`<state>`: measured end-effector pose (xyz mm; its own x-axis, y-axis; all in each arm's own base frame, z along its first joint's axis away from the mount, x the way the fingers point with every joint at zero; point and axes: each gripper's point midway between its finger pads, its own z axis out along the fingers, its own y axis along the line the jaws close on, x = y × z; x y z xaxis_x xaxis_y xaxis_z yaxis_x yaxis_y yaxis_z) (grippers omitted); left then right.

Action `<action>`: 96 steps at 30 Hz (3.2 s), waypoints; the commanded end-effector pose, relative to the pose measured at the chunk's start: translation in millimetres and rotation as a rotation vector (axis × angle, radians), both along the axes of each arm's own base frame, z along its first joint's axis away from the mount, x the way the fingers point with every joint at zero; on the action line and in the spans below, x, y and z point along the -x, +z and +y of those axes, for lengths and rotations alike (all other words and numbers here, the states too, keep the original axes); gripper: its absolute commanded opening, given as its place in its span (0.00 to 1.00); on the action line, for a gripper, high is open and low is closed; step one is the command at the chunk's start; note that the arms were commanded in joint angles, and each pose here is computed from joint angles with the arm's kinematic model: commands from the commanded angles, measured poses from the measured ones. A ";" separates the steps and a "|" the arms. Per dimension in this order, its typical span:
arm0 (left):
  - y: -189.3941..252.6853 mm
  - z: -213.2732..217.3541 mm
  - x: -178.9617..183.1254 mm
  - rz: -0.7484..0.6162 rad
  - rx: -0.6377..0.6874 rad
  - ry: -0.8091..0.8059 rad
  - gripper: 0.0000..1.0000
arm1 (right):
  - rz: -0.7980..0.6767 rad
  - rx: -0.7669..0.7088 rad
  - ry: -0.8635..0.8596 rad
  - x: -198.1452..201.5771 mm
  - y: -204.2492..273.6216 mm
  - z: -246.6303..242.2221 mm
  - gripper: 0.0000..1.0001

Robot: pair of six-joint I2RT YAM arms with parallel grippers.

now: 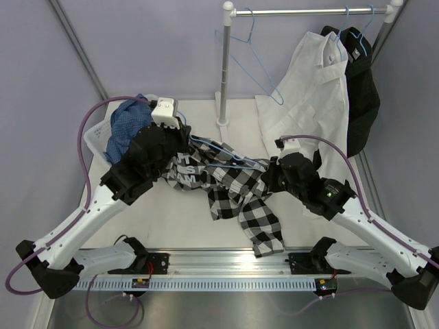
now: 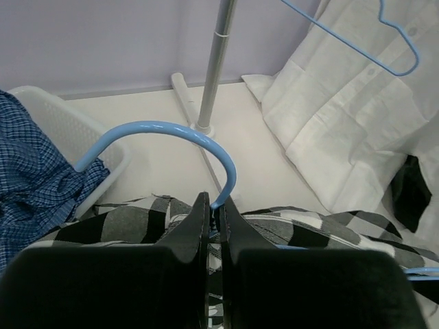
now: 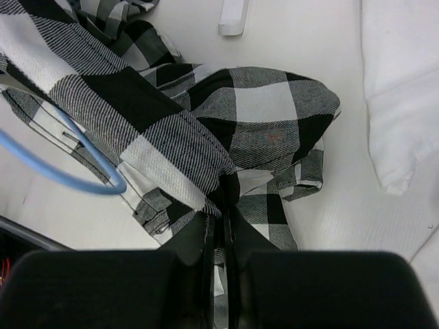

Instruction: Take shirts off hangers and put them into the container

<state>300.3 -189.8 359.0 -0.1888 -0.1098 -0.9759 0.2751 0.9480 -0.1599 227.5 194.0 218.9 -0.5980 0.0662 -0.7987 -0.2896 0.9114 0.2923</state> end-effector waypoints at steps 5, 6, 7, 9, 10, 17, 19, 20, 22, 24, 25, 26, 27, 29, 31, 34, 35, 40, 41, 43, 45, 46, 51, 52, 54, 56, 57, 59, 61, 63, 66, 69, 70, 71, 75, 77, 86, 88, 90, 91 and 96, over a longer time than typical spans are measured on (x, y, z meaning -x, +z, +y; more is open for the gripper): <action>20.6 -43.1 17.8 -0.010 0.136 -0.241 0.00 | -0.050 0.017 0.057 11.6 20.5 -12.0 0.30; 19.5 -44.0 17.5 -0.008 0.133 -0.244 0.00 | -0.083 0.003 0.040 13.5 35.8 -19.1 0.42; 17.0 -45.0 16.3 -0.003 0.126 -0.244 0.00 | -0.076 0.024 0.023 17.5 37.5 -28.1 0.48; 8.5 -48.7 12.7 0.013 0.106 -0.246 0.00 | -0.114 0.032 -0.022 20.4 55.0 -44.1 0.59; 5.1 -51.0 11.6 0.018 0.095 -0.255 0.00 | -0.134 0.029 -0.022 24.3 69.6 -49.4 0.66; -9.3 -70.3 12.0 0.072 0.094 -0.326 0.00 | -0.250 -0.093 0.328 55.5 121.9 -7.4 0.77; -8.2 -72.1 13.4 0.072 0.099 -0.338 0.00 | -0.245 -0.100 0.403 51.9 118.4 11.9 0.77; -8.6 -72.5 13.9 0.073 0.098 -0.340 0.00 | -0.232 -0.105 0.447 52.7 114.7 21.3 0.77; -10.5 -72.3 14.0 0.073 0.089 -0.336 0.00 | -0.202 -0.089 0.487 45.0 105.2 36.6 0.77; -12.4 -72.2 13.4 0.074 0.078 -0.332 0.00 | -0.176 -0.078 0.535 39.6 95.6 50.9 0.77; -12.1 -71.8 13.2 0.072 0.075 -0.331 0.00 | -0.182 -0.081 0.543 36.9 95.5 55.5 0.78; -13.9 -72.7 13.1 0.076 0.072 -0.333 0.00 | -0.176 -0.079 0.553 34.6 92.9 59.6 0.77; -13.4 -72.7 13.5 0.074 0.072 -0.335 0.00 | -0.166 -0.069 0.559 30.6 87.9 63.8 0.78; -15.1 -73.1 12.5 0.076 0.066 -0.332 0.00 | -0.159 -0.074 0.582 27.9 87.2 72.4 0.75; -15.7 -72.7 11.7 0.076 0.063 -0.328 0.00 | -0.154 -0.083 0.603 28.8 85.9 78.7 0.72; -15.7 -73.3 12.2 0.077 0.064 -0.332 0.00 | -0.140 -0.077 0.620 28.0 79.7 87.6 0.61; -15.4 -73.6 12.3 0.076 0.065 -0.334 0.00 | -0.131 -0.068 0.619 25.8 75.5 89.4 0.57; -12.9 -72.3 13.7 0.071 0.068 -0.334 0.00 | -0.131 -0.068 0.615 21.9 71.3 94.5 0.33; -12.3 -72.3 14.1 0.070 0.069 -0.336 0.00 | -0.133 -0.065 0.608 20.4 70.9 94.3 0.27; -11.8 -72.4 14.7 0.069 0.071 -0.339 0.00 | -0.139 -0.056 0.589 17.6 71.2 91.9 0.19; -10.9 -72.1 15.9 0.064 0.068 -0.344 0.00 | -0.141 -0.048 0.572 16.6 71.1 88.5 0.03; -9.4 -71.0 16.9 0.059 0.067 -0.345 0.01 | -0.142 -0.043 0.559 16.1 71.3 85.8 0.00; -4.1 -64.9 23.3 0.036 0.057 -0.352 0.72 | -0.132 -0.034 0.528 25.9 71.0 69.2 0.00; -2.5 -61.9 24.5 0.031 0.057 -0.345 0.80 | -0.128 -0.028 0.519 27.5 69.1 65.4 0.00; -0.6 -51.5 27.2 0.022 0.049 -0.318 0.95 | -0.120 -0.019 0.506 35.1 65.9 54.4 0.00; 2.4 -42.4 30.4 0.009 0.036 -0.299 0.99 | -0.119 -0.011 0.486 40.6 64.6 44.0 0.00; 1.1 -40.2 32.0 0.008 0.029 -0.298 0.99 | -0.103 0.001 0.481 44.5 60.5 38.5 0.00; 0.1 -34.4 35.2 0.002 0.012 -0.293 0.99 | -0.111 0.004 0.462 49.9 63.6 27.8 0.00; -2.6 -25.4 37.2 -0.010 -0.003 -0.269 0.99 | -0.109 0.015 0.443 57.8 65.1 15.1 0.00; -1.8 -12.2 36.9 -0.031 -0.019 -0.220 0.99 | -0.100 0.024 0.435 65.1 66.5 5.3 0.00; -8.7 7.9 31.7 -0.040 -0.070 -0.128 0.99 | -0.113 0.024 0.405 74.7 76.5 -11.3 0.00; -16.1 27.2 26.7 -0.035 -0.126 -0.041 0.99 | -0.136 0.028 0.369 81.7 91.1 -28.0 0.00; -18.8 30.7 25.5 -0.029 -0.138 -0.028 0.99 | -0.140 0.026 0.369 84.8 94.8 -31.4 0.00; -23.5 36.7 22.9 -0.020 -0.149 -0.008 0.99 | -0.156 0.017 0.364 86.2 104.5 -34.0 0.00; -37.9 44.1 15.6 0.020 -0.167 0.026 0.99 | -0.202 0.019 0.281 83.4 125.2 -51.7 0.00; -43.2 45.3 12.7 0.036 -0.184 0.040 0.99 | -0.256 0.006 0.225 80.0 144.2 -62.4 0.00; -46.7 40.8 13.3 0.048 -0.178 0.021 0.99 | -0.505 -0.032 -0.001 52.6 230.2 -94.9 0.00; -45.0 41.1 13.9 0.044 -0.170 0.020 0.99 | -0.514 -0.001 -0.072 38.2 236.4 -98.3 0.00; -45.4 40.6 14.3 0.045 -0.173 0.017 0.99 | -0.530 0.037 -0.146 24.4 245.1 -103.9 0.00; -46.1 40.8 14.2 0.046 -0.173 0.016 0.99 | -0.545 0.038 -0.173 21.8 253.1 -107.5 0.00; -43.7 40.2 16.1 0.039 -0.174 0.005 0.99 | -0.578 0.133 -0.265 -2.9 271.1 -112.8 0.00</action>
<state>284.4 -151.5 303.1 -0.2665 0.0771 -0.9607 0.2666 0.9638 0.0033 213.1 97.4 464.1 -0.1245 0.0438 -0.9913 -0.2497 0.9655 0.0740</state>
